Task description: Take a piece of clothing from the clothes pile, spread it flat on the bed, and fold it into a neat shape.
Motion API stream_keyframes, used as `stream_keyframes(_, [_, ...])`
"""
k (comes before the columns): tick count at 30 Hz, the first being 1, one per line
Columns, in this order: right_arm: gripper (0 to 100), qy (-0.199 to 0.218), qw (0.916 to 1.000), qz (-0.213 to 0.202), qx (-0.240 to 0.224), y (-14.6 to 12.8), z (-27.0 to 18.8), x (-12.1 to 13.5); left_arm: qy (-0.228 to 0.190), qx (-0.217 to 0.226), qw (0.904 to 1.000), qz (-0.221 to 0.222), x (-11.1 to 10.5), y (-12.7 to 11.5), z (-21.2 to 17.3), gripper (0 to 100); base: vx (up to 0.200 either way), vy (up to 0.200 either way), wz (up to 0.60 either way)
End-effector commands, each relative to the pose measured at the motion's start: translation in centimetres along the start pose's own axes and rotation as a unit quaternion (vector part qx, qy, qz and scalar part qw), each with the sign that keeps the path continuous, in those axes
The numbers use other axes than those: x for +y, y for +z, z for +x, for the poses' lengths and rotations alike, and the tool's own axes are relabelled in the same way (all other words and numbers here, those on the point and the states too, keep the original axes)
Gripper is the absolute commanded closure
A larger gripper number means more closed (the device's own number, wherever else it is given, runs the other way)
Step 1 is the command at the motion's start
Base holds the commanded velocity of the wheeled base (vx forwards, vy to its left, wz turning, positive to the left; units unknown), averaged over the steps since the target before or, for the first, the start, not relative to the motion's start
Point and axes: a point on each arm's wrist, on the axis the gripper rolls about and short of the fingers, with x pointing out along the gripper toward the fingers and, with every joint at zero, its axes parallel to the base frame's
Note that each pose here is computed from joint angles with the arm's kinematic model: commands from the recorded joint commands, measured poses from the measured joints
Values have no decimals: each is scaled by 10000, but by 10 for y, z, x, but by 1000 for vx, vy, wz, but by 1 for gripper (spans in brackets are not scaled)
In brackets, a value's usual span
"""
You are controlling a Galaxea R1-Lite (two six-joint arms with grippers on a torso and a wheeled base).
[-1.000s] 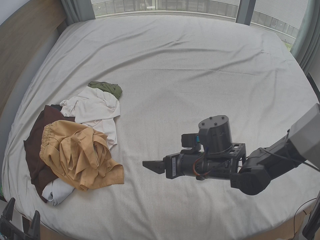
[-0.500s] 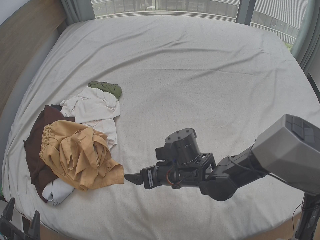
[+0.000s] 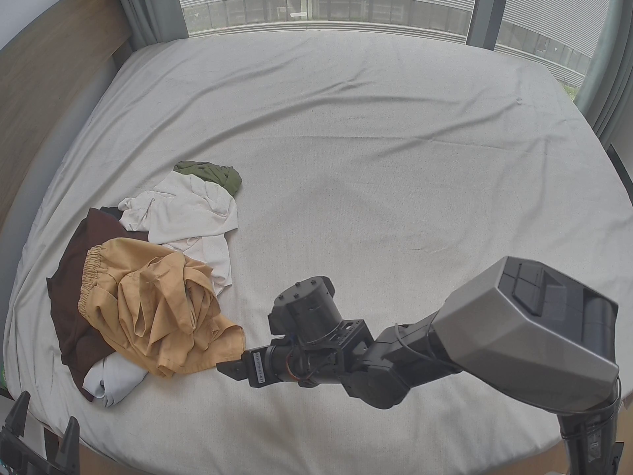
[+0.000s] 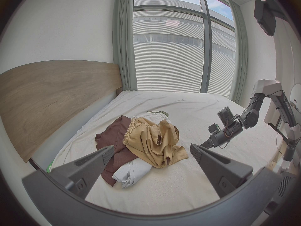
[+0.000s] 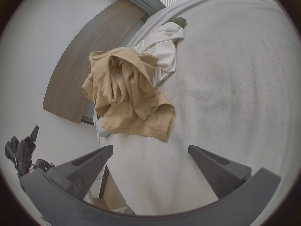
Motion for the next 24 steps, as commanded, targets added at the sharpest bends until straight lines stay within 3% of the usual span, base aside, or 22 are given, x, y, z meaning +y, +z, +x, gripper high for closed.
stream_keyframes(1, [0, -53, 9998, 100, 171, -2, 25, 5, 6, 6, 10000, -4, 0, -5, 0, 0, 0, 0, 0])
stream_keyframes(15, [0, -396, 9974, 491, 358, -5, 57, 4, -2, 6, 10000, -4, 0, -5, 0, 0, 0, 0, 0])
stream_keyframes(24, [0, -459, 9969, 628, 97, -6, 77, 5, -2, 6, 10000, -12, 0, -5, 0, 0, 0, 0, 0])
